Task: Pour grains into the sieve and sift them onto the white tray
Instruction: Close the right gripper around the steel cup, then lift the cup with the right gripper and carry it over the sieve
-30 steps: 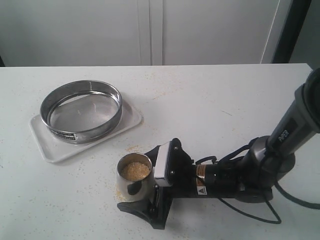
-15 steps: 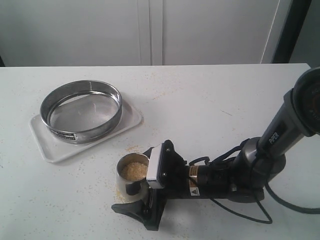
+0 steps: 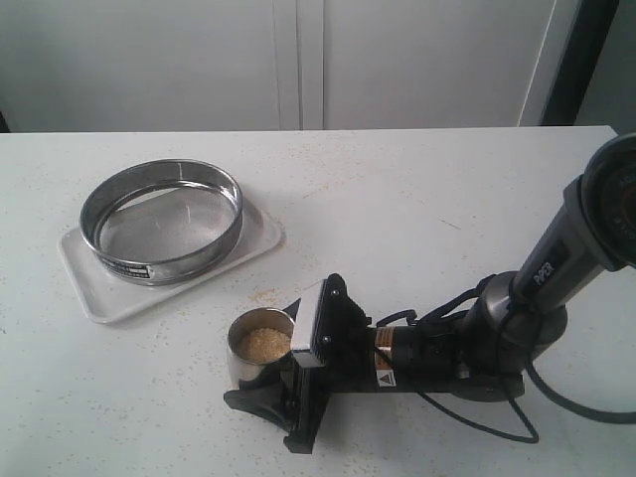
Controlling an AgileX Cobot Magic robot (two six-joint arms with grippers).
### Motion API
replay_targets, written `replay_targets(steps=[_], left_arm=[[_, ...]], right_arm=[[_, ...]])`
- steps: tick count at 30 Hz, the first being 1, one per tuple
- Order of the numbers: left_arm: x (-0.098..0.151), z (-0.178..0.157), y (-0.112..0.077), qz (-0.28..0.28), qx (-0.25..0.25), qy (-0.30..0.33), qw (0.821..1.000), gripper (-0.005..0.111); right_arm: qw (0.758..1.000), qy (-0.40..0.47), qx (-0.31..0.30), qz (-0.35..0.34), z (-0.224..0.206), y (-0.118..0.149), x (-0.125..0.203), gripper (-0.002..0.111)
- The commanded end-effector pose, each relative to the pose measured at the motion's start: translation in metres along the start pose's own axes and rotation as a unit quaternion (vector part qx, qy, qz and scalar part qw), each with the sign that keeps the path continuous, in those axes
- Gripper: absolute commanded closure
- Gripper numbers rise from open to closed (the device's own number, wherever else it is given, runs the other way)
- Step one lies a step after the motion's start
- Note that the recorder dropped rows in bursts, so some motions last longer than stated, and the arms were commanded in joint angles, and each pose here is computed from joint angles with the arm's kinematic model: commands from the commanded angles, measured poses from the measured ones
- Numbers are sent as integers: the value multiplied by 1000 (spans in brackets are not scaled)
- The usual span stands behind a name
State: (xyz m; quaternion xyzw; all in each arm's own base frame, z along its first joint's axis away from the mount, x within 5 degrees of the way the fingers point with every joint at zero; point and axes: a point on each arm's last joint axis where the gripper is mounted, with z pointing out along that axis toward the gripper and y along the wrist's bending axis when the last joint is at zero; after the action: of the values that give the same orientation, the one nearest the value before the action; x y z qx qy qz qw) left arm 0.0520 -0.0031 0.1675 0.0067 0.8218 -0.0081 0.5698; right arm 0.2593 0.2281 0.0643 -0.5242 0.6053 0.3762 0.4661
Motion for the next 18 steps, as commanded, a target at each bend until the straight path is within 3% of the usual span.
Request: replay_targets(steps=[1, 11, 18], left_arm=[[1, 0, 0, -6, 0, 0, 1000, 107], [1, 0, 0, -6, 0, 0, 1000, 107], [1, 0, 0, -6, 0, 0, 1000, 107]], right_arm=[[1000, -1, -2, 6, 1, 1, 0, 108], [999, -37, 17, 13, 0, -4, -12, 108], [998, -43, 38, 7, -10, -10, -48, 108]])
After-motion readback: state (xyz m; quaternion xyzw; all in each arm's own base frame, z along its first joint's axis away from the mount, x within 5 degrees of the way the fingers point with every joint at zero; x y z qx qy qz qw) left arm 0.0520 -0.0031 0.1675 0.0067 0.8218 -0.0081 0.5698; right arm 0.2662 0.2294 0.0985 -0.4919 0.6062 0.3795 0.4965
